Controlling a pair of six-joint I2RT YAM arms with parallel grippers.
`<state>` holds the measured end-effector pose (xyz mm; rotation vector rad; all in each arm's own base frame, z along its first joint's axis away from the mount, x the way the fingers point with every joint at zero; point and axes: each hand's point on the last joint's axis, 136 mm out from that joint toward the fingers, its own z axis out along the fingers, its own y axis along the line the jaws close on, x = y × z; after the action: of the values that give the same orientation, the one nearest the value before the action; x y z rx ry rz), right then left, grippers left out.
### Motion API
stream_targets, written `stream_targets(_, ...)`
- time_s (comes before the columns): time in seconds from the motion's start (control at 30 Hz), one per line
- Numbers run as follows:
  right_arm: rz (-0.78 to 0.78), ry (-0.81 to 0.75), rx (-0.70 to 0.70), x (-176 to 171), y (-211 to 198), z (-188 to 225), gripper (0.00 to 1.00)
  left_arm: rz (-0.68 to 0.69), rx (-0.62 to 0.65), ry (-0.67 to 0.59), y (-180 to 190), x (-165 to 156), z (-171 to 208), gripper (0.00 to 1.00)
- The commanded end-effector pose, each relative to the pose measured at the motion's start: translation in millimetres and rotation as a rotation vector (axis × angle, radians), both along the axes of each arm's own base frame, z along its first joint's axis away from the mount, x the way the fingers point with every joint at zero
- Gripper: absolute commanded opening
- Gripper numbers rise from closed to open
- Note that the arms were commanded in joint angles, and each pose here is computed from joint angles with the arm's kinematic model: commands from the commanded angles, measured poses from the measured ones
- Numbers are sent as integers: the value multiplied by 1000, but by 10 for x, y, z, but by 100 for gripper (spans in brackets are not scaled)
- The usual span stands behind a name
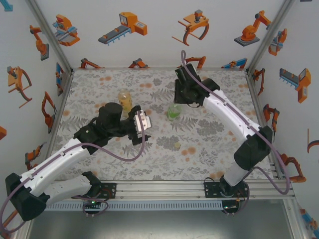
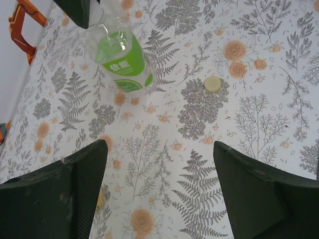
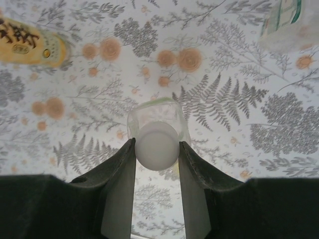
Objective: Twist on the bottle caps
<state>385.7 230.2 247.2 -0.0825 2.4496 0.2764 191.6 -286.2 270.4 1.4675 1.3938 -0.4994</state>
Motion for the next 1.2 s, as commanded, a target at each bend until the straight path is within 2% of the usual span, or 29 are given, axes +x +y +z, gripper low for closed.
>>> stream_targets(0.0,-26,-12,-68,228,-138,-19,0,2,-21,-2,3,4,35,79)
stream_targets(0.2,-97,9,-94,617,-279,-221,0,-3,-25,2,-7,-2,41,79)
stream_targets(0.47,-150,15,-98,966,-339,-375,0,-10,-23,16,-24,-6,16,79)
stream_targets(1.03,-170,48,-125,1120,-365,-546,0,-5,-21,15,-25,4,8,78)
stream_targets(1.1,-164,55,-119,1116,-348,-538,5,-6,-20,16,-28,7,6,78)
stream_targets(1.17,-159,62,-118,1109,-339,-524,18,-8,-22,17,-30,3,10,78)
